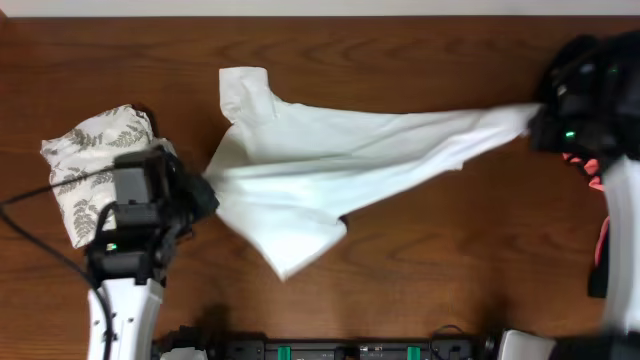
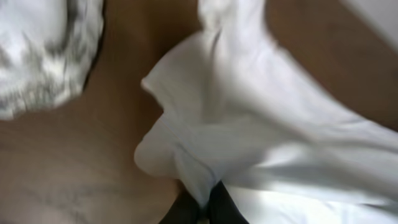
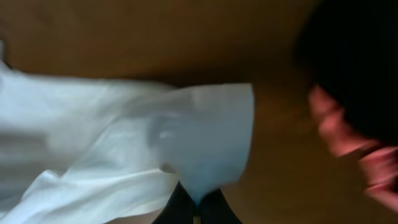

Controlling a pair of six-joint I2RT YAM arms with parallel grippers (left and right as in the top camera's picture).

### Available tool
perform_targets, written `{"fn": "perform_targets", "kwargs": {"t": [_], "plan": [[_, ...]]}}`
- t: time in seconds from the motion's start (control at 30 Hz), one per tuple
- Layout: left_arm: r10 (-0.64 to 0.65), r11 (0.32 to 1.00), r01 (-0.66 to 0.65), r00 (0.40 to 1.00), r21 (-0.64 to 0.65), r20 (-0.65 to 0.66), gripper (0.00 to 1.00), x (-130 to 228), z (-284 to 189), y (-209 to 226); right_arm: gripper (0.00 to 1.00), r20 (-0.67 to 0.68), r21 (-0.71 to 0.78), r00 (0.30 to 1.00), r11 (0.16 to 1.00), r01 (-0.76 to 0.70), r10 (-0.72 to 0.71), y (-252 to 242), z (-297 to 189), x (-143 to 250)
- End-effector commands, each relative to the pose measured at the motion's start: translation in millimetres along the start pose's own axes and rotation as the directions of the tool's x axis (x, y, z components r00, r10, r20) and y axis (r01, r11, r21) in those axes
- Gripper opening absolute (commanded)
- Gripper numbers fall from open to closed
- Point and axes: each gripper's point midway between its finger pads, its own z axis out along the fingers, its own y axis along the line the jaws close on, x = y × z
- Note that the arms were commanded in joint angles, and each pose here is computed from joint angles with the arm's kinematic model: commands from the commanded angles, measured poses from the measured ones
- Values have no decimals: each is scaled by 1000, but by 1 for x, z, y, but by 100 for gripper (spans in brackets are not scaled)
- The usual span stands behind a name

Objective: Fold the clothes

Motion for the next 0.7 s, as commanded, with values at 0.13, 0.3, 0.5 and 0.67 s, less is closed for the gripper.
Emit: {"fn": "perform_targets", "kwargs": {"t": [0.13, 0.3, 0.5, 0.67], "plan": [[61, 996, -67, 992, 51, 112, 6, -39, -49, -29, 1, 175, 137, 983, 990, 24, -48, -1, -73, -24], [79, 994, -90, 986, 65, 146, 6, -51, -71, -39, 1, 248, 194, 966, 981, 20, -69, -4, -100, -32], [85, 988, -106, 979, 109, 184, 6, -61, -108, -56, 1, 316, 208, 945, 978, 20, -86, 2, -130, -44], [93, 982, -128, 967, 139, 237, 6, -66, -143, -67, 1, 379, 228, 921, 974, -5, -84, 4, -156, -56]]}}
